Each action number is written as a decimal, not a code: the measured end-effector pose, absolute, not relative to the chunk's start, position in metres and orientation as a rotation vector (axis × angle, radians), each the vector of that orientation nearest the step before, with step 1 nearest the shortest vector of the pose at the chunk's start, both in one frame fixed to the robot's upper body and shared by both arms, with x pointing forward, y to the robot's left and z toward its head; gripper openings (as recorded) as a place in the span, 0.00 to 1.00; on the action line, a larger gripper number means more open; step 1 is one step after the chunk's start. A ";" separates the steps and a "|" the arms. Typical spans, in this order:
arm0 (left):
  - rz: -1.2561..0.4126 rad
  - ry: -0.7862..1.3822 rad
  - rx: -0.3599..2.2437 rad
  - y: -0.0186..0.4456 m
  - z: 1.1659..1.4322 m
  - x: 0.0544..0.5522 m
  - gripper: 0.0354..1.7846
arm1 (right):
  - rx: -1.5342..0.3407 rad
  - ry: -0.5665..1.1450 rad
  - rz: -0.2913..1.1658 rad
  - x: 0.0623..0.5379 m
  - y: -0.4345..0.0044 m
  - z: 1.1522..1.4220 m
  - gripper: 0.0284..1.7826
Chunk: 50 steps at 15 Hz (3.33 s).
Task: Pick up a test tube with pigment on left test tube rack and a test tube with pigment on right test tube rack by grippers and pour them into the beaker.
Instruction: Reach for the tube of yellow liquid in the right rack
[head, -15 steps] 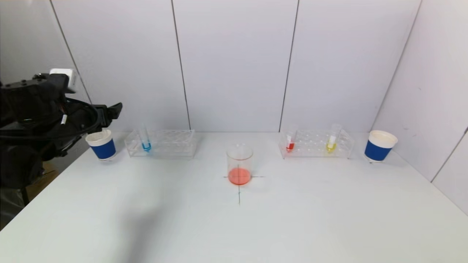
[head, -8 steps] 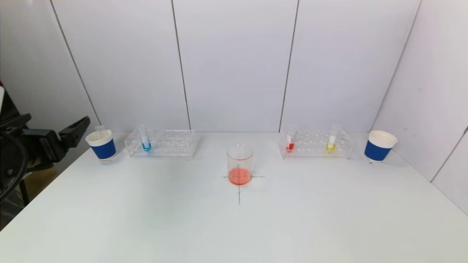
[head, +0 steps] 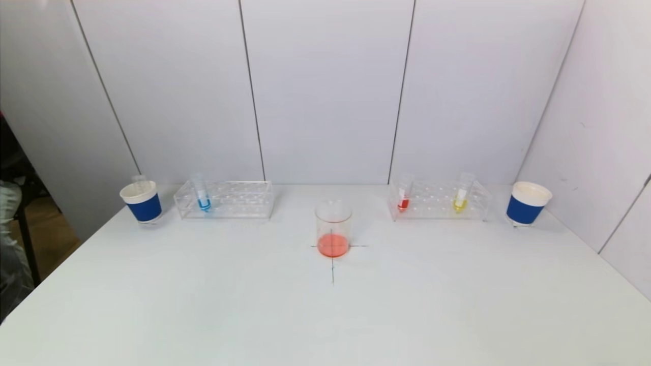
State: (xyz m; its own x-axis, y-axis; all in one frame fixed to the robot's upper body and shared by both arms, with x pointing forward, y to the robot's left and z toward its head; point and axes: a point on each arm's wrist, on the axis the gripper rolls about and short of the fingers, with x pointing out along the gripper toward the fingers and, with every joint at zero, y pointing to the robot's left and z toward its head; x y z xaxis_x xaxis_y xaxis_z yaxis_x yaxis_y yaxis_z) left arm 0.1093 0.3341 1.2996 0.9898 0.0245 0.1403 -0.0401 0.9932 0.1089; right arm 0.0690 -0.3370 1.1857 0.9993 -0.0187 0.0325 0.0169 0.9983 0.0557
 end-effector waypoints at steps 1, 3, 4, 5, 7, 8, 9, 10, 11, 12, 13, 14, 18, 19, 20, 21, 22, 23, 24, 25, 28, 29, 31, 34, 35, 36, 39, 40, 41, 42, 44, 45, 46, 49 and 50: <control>0.018 -0.123 0.112 0.334 1.290 0.095 0.99 | 0.056 -0.033 -0.018 0.069 -0.337 1.186 0.99; -0.005 -0.088 0.113 0.334 1.269 0.072 0.99 | 0.055 -0.033 -0.018 0.069 -0.337 1.186 0.99; -0.023 -0.072 0.113 0.333 1.258 0.063 0.99 | 0.055 -0.033 -0.018 0.069 -0.337 1.186 0.99; -0.043 -0.053 0.113 0.333 1.248 0.056 0.99 | 0.056 -0.033 -0.018 0.069 -0.337 1.186 0.99; -0.063 -0.011 0.109 0.332 1.230 0.051 0.99 | 0.055 -0.033 -0.018 0.069 -0.337 1.186 0.99; -0.062 -0.005 0.109 0.332 1.223 0.052 0.99 | 0.055 -0.033 -0.018 0.069 -0.337 1.186 0.99; -0.059 0.008 0.108 0.333 1.216 0.053 0.99 | 0.055 -0.033 -0.018 0.069 -0.337 1.186 0.99; -0.059 0.025 0.108 0.333 1.208 0.056 0.99 | 0.055 -0.033 -0.018 0.069 -0.337 1.186 0.99; -0.057 0.037 0.106 0.333 1.199 0.059 0.99 | 0.055 -0.033 -0.018 0.069 -0.337 1.186 0.99; -0.054 0.034 0.104 0.333 1.193 0.062 0.99 | 0.055 -0.033 -0.018 0.069 -0.337 1.186 0.99; -0.053 0.025 0.102 0.333 1.190 0.064 0.99 | 0.055 -0.033 -0.018 0.069 -0.337 1.186 0.99; -0.054 0.027 0.103 0.333 1.186 0.066 0.99 | 0.055 -0.033 -0.018 0.069 -0.337 1.186 0.99; -0.036 0.004 0.098 0.333 1.183 0.069 0.99 | 0.055 -0.033 -0.018 0.069 -0.337 1.186 0.99; -0.017 0.005 0.084 0.333 1.182 0.069 0.99 | 0.055 -0.033 -0.018 0.069 -0.337 1.186 0.99; -0.010 0.005 0.066 0.334 1.182 0.069 0.99 | 0.056 -0.033 -0.018 0.069 -0.337 1.186 0.99; -0.006 0.005 0.051 0.334 1.182 0.069 0.99 | 0.056 -0.033 -0.018 0.069 -0.337 1.186 0.99; -0.005 0.006 0.047 0.334 1.182 0.069 0.99 | 0.055 -0.033 -0.018 0.069 -0.337 1.186 0.99; -0.001 0.006 0.048 0.334 1.182 0.069 0.99 | 0.055 -0.033 -0.018 0.069 -0.337 1.186 0.99; 0.001 0.006 0.050 0.334 1.182 0.069 0.99 | 0.055 -0.033 -0.018 0.069 -0.337 1.186 0.99; 0.001 0.008 0.056 0.334 1.182 0.069 0.99 | 0.055 -0.033 -0.017 0.069 -0.337 1.186 0.99; 0.000 0.006 0.049 0.334 1.182 0.069 0.99 | 0.056 -0.033 -0.018 0.069 -0.337 1.186 0.99; -0.001 0.001 0.049 0.334 1.182 0.069 0.99 | 0.055 -0.033 -0.018 0.069 -0.337 1.186 0.99; -0.002 0.000 0.049 0.334 1.182 0.069 0.99 | 0.055 -0.033 -0.018 0.069 -0.337 1.186 0.99; -0.002 0.000 0.049 0.334 1.182 0.069 0.99 | 0.052 -0.033 -0.017 0.069 -0.337 1.186 0.99; -0.002 0.000 0.049 0.334 1.182 0.069 0.99 | 0.051 -0.034 -0.017 0.069 -0.337 1.186 0.99; -0.002 0.000 0.049 0.334 1.182 0.069 0.99 | 0.053 -0.034 -0.018 0.069 -0.337 1.186 0.99; -0.001 0.000 0.049 0.334 1.182 0.069 0.99 | 0.045 -0.034 -0.017 0.069 -0.337 1.186 0.99; -0.001 0.000 0.049 0.334 1.182 0.069 0.99 | 0.034 -0.035 -0.015 0.069 -0.337 1.186 0.99; -0.001 0.000 0.049 0.334 1.182 0.069 0.99 | 0.030 -0.043 -0.014 0.069 -0.337 1.187 0.99; -0.002 0.000 0.049 0.334 1.182 0.069 0.99 | 0.029 -0.046 -0.010 0.069 -0.337 1.188 0.99; -0.002 0.000 0.049 0.334 1.182 0.069 0.99 | 0.026 -0.081 0.014 0.064 -0.336 1.202 0.99; -0.002 0.000 0.049 0.334 1.182 0.069 0.99 | 0.025 -0.101 0.026 0.061 -0.336 1.214 0.99; -0.001 0.000 0.049 0.334 1.182 0.069 0.99 | 0.024 -0.117 0.033 0.059 -0.336 1.230 0.99; -0.002 0.000 0.049 0.334 1.182 0.069 0.99 | 0.012 -0.139 0.045 0.062 -0.336 1.283 0.99; -0.002 0.000 0.049 0.334 1.182 0.069 0.99 | 0.005 -0.136 0.047 0.068 -0.336 1.300 0.99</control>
State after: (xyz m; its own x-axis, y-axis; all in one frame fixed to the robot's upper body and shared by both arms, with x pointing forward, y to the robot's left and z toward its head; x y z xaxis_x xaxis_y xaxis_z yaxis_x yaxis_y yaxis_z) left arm 0.0691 0.3335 1.1825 1.0000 -0.0017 0.0000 0.0017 0.9988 0.0485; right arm 0.0681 -0.3360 1.3003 0.9896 0.0465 0.1361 -0.0472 0.9989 0.0021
